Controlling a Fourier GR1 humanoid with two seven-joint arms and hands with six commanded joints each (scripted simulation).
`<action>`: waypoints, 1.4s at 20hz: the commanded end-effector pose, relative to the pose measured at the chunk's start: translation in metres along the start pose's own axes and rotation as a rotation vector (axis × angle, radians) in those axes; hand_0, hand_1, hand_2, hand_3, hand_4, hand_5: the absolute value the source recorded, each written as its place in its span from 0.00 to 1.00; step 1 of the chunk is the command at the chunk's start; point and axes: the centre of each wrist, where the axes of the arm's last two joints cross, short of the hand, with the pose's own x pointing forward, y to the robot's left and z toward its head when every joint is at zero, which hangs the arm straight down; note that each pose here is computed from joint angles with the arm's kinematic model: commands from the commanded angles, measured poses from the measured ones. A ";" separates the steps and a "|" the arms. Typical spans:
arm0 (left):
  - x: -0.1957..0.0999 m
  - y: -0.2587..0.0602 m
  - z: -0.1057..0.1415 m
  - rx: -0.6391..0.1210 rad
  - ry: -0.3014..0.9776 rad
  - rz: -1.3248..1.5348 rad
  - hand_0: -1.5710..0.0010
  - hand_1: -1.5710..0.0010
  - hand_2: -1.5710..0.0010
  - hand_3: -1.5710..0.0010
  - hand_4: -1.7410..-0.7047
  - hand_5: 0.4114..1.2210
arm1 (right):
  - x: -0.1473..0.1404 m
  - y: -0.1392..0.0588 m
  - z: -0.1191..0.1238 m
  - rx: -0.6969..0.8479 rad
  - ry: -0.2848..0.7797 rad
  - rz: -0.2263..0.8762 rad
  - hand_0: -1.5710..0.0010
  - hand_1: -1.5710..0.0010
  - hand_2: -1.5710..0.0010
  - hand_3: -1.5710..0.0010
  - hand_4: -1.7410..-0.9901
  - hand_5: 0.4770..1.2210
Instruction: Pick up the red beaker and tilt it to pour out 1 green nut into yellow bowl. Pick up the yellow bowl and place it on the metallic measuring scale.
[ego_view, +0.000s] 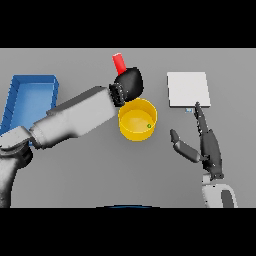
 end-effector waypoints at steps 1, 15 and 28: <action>-0.002 0.000 0.000 -0.004 -0.003 -0.036 0.00 0.00 0.00 0.00 0.01 1.00 | -0.001 -0.002 -0.001 -0.003 -0.003 0.001 1.00 1.00 1.00 1.00 0.77 0.20; -0.042 0.047 0.000 0.001 0.042 -0.339 0.00 0.00 0.00 0.00 0.02 1.00 | -0.003 -0.002 -0.001 -0.001 -0.019 0.004 1.00 1.00 1.00 1.00 0.79 0.22; -0.247 0.002 0.111 0.213 0.704 0.734 0.00 0.00 0.00 0.11 0.00 1.00 | -0.001 0.002 -0.005 0.001 -0.042 0.053 1.00 1.00 1.00 1.00 0.80 0.21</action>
